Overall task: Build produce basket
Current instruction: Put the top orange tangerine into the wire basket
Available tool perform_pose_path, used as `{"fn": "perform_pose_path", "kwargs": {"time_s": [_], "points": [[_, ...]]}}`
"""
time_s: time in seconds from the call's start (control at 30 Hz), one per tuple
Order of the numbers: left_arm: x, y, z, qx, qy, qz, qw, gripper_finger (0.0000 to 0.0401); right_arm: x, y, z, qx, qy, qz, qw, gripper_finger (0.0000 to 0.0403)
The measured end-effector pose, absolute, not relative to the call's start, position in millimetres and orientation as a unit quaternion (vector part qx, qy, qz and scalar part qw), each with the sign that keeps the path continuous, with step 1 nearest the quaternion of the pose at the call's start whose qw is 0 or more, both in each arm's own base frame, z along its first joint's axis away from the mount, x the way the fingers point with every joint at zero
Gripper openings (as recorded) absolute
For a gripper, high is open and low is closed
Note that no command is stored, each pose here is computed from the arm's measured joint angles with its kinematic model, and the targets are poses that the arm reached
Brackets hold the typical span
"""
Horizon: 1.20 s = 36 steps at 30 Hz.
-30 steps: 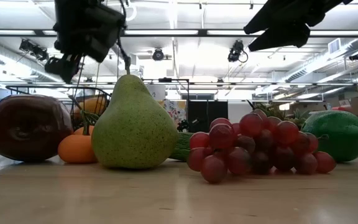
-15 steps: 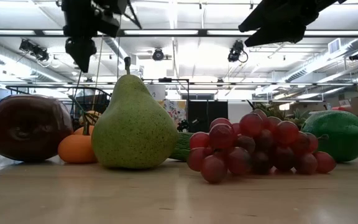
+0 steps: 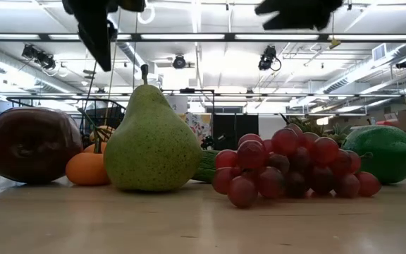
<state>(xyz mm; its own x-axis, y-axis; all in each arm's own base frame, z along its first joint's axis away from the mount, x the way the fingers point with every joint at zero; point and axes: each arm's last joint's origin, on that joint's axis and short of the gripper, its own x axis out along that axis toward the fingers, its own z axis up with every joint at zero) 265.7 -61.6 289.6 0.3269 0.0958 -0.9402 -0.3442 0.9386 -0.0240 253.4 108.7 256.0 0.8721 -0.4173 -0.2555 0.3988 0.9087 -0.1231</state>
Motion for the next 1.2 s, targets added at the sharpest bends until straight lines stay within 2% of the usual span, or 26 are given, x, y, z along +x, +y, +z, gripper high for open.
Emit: {"fn": "perform_pose_path", "kwargs": {"time_s": [0.17,0.33,0.6,0.9,1.13,1.2], "points": [[262.6,-83.3,290.5,-0.151,0.549,0.138,0.81,0.0314,263.1,97.0,264.8,-0.049,0.115,-0.198,0.972,0.0288],[254.8,-108.7,290.7,-0.205,0.538,0.148,0.804,0.0314,263.3,91.8,258.1,-0.042,0.144,-0.193,0.97,0.0288],[253.6,-153.5,298.3,-0.215,0.477,0.052,0.851,0.0314,258.5,92.7,249.0,-0.028,0.181,-0.197,0.963,0.0288],[261.4,-187.1,320.7,-0.262,0.357,-0.067,0.894,0.0314,257.3,95.5,248.8,-0.031,0.182,-0.192,0.964,0.0288],[257.4,-198.5,325.7,-0.269,0.336,-0.095,0.897,0.0314,258.6,96.1,251.5,-0.043,0.173,-0.187,0.966,0.0288],[255.5,-197.7,323.5,-0.258,0.337,-0.072,0.903,0.0314,258.7,96.1,251.8,-0.043,0.171,-0.187,0.966,0.0288]]}}
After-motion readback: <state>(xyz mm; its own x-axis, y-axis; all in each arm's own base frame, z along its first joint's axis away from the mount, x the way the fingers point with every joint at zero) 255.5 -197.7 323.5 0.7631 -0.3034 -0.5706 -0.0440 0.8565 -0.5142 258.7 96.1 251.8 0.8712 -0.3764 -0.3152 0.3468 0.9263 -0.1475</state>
